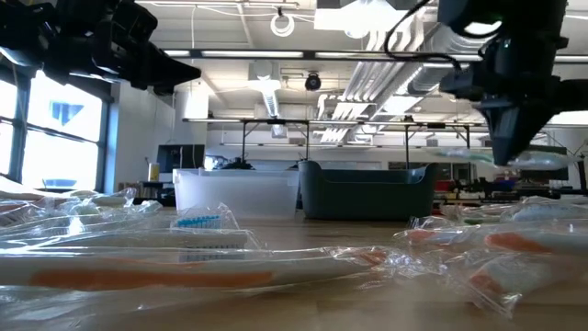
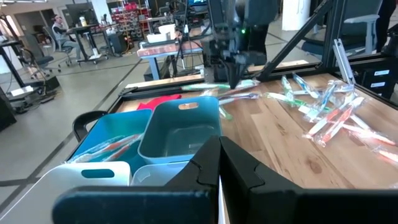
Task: Pick & Place Toothbrushes
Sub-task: Put the green toothbrush into the green bin
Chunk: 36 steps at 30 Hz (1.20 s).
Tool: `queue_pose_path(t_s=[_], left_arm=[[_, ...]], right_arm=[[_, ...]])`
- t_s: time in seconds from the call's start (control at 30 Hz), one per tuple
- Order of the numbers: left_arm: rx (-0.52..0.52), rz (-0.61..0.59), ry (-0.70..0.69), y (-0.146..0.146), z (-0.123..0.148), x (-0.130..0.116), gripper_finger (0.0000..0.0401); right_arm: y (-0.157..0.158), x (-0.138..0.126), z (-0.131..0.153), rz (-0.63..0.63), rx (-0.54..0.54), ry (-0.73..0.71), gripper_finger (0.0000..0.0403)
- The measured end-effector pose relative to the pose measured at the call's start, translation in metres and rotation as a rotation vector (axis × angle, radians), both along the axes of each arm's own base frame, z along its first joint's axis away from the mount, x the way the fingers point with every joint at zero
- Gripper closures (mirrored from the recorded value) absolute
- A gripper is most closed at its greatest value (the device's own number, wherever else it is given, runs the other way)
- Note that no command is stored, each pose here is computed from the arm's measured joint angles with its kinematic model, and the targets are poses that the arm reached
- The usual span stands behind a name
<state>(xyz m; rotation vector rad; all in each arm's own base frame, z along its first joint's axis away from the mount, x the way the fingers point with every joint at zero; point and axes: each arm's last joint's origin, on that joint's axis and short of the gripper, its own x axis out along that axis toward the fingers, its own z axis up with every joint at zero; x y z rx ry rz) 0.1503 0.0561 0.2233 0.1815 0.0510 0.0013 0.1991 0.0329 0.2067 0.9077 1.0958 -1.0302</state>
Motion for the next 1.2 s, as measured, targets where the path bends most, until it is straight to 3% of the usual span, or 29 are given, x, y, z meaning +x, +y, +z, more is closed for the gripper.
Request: queue_pose_path(t_s=[0.27,0.53,0.93,1.2], left_arm=[[-0.003,0.001,0.007,0.0,-0.001,0.0,0.04],[0.001,0.001,-0.003,0.0,0.0,0.0,0.04],[0.004,0.077,0.001,0.002,0.0,0.0,0.04],[0.004,0.078,0.001,0.002,0.0,0.0,0.04]], right_arm=[[-0.006,-0.007,0.03,0.028,-0.145,-0.126,0.0397],[-0.019,0.0,0.041,0.1,-0.285,-0.183,0.0397],[-0.058,0.025,0.053,0.324,-0.373,-0.306,0.0397],[-0.084,0.031,0.051,0.417,-0.402,-0.299,0.0397]])
